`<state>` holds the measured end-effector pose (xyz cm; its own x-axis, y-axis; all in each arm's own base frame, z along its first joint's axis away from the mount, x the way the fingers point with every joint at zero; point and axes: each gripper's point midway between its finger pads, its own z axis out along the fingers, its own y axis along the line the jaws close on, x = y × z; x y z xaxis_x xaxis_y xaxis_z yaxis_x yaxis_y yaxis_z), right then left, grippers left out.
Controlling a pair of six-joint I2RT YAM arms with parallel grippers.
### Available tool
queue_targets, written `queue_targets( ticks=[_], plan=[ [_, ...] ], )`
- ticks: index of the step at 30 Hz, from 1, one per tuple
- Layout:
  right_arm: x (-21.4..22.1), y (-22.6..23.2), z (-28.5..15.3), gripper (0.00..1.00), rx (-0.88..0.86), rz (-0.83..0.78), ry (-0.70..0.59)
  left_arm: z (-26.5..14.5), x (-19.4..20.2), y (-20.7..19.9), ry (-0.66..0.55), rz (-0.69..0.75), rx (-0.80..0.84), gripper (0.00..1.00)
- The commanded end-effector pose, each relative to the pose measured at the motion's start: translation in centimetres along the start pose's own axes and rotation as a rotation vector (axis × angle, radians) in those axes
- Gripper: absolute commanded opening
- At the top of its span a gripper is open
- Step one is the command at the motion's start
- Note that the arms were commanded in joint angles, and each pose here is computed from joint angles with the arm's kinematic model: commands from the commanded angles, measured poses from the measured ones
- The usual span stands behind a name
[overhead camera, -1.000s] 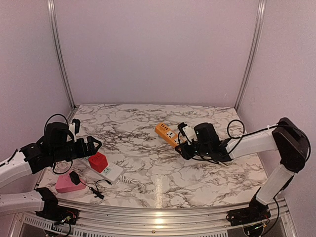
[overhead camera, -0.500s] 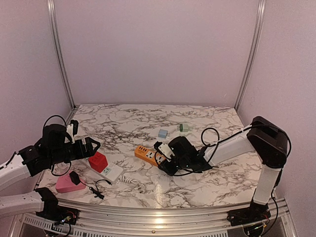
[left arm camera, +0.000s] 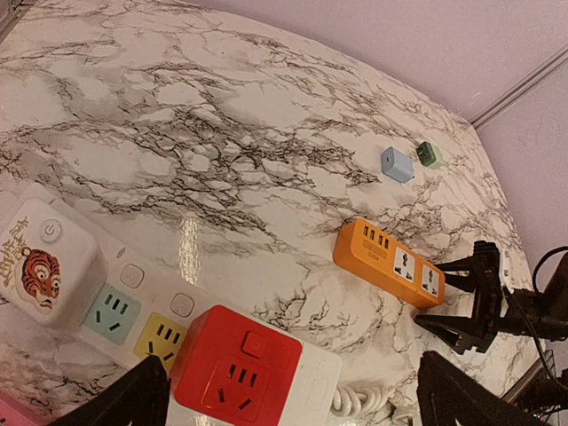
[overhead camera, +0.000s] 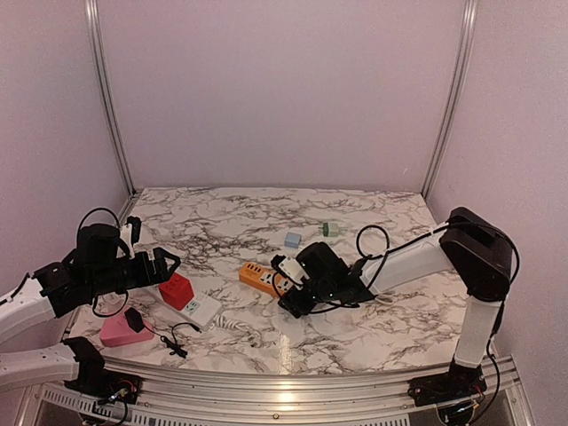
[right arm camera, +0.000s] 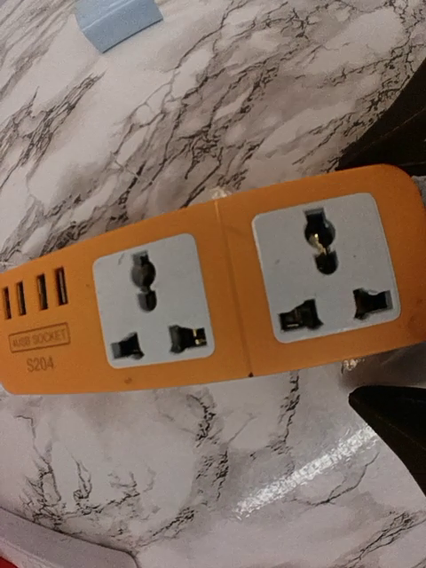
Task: Insert the plug
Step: Place the socket at the center of the board, then pick up the plug from the center of the board.
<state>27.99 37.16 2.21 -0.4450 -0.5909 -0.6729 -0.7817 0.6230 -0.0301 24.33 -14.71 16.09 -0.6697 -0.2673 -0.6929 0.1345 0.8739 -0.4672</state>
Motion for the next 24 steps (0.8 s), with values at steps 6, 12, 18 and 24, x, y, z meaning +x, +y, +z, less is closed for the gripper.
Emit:
queue_targets(
  ticks=[6, 12, 18, 24],
  plan=[
    [-4.9, -0.6, -4.5, 0.78, 0.039, -0.119, -0.016, 0.0, 0.0, 0.5, -0.01, 0.004, -0.015, 0.99],
    [-8.7, -4.8, -7.5, 0.81, 0.083, -0.121, -0.051, 0.0, -0.1, 0.3, -0.011, -0.003, -0.01, 0.99],
    [-10.5, -11.2, -6.3, 0.82, 0.141, -0.119, 0.052, -0.2, -0.1, 0.0, -0.008, -0.004, 0.008, 0.99],
    [-11.9, -13.6, -2.8, 0.82, 0.115, -0.197, 0.177, -0.7, -0.4, -0.2, -0.02, -0.009, 0.02, 0.99]
  ],
)
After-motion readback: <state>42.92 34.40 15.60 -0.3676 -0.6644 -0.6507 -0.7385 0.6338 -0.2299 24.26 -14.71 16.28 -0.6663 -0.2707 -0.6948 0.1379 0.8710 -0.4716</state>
